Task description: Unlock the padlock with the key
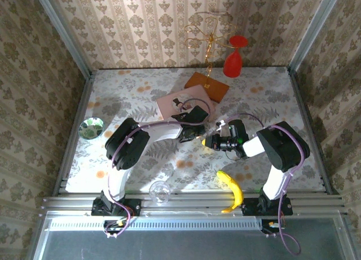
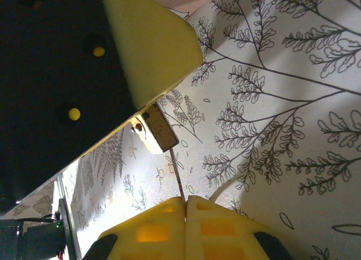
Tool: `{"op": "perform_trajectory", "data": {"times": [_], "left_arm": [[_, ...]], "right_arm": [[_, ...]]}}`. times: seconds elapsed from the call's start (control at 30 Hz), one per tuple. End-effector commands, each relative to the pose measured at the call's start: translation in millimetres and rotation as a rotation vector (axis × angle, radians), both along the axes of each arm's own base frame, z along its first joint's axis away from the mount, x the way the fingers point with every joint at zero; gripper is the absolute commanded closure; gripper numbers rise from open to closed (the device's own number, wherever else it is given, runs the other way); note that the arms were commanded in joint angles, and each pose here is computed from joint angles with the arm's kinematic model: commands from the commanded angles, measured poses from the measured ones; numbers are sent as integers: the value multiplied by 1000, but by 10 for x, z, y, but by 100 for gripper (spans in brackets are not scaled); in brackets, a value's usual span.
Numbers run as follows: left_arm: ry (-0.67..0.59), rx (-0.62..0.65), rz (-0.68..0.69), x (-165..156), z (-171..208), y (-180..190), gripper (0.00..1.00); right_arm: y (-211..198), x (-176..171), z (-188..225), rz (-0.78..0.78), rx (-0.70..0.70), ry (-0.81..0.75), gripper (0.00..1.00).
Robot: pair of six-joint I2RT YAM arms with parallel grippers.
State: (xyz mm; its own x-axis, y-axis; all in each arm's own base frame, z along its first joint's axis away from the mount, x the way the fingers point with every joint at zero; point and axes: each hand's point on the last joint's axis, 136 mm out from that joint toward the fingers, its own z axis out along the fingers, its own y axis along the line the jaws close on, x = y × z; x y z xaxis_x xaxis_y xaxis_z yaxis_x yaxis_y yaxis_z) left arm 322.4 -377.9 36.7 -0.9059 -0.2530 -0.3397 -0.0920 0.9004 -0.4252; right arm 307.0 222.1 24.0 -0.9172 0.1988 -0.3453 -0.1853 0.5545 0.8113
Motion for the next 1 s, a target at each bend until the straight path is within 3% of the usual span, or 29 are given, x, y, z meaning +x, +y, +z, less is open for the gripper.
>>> {"op": "perform_trajectory", "data": {"times": [0.0, 0.97], "left_arm": [[-13, -84, 10, 24, 229, -80, 86], [77, -209, 45, 10, 189, -83, 88]], "right_arm": [[-28, 45, -51, -34, -20, -17, 100], [-58, 21, 71, -53, 9, -93, 100]]}}
